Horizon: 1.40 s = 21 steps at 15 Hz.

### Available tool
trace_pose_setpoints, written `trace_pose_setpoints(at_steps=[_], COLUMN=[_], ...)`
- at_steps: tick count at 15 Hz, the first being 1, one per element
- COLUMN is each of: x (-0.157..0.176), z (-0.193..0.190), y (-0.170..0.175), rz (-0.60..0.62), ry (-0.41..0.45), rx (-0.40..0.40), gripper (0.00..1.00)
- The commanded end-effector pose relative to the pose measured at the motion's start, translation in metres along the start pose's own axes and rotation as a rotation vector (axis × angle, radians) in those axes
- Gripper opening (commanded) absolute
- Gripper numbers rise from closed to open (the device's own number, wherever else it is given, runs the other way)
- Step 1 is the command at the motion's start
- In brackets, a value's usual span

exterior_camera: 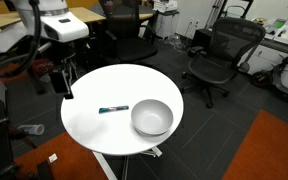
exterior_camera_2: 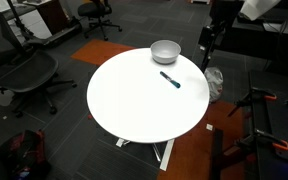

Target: Put the marker in the bowl

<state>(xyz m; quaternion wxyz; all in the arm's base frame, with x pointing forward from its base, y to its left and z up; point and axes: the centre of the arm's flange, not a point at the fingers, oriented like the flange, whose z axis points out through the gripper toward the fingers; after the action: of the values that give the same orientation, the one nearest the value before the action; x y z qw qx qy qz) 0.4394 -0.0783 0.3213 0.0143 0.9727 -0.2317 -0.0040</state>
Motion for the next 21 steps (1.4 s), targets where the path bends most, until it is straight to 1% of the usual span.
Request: trace_pose_setpoints(at_steps=[1, 7, 11, 17, 21], x=[0.001, 0.019, 0.036, 0.063, 0.078], z=[0.032, 0.070, 0.093, 0.122, 0.141], y=[-0.023, -0.047, -0.050, -0.054, -0.055], rz=[0.029, 0.028, 0.025, 0.053, 0.066], ry=[0.020, 0.075, 0.077, 0.070, 0.060], rx=[0.009, 0.035, 0.041, 0.046, 0.028], gripper=[1.00, 1.00, 1.00, 1.00, 1.00])
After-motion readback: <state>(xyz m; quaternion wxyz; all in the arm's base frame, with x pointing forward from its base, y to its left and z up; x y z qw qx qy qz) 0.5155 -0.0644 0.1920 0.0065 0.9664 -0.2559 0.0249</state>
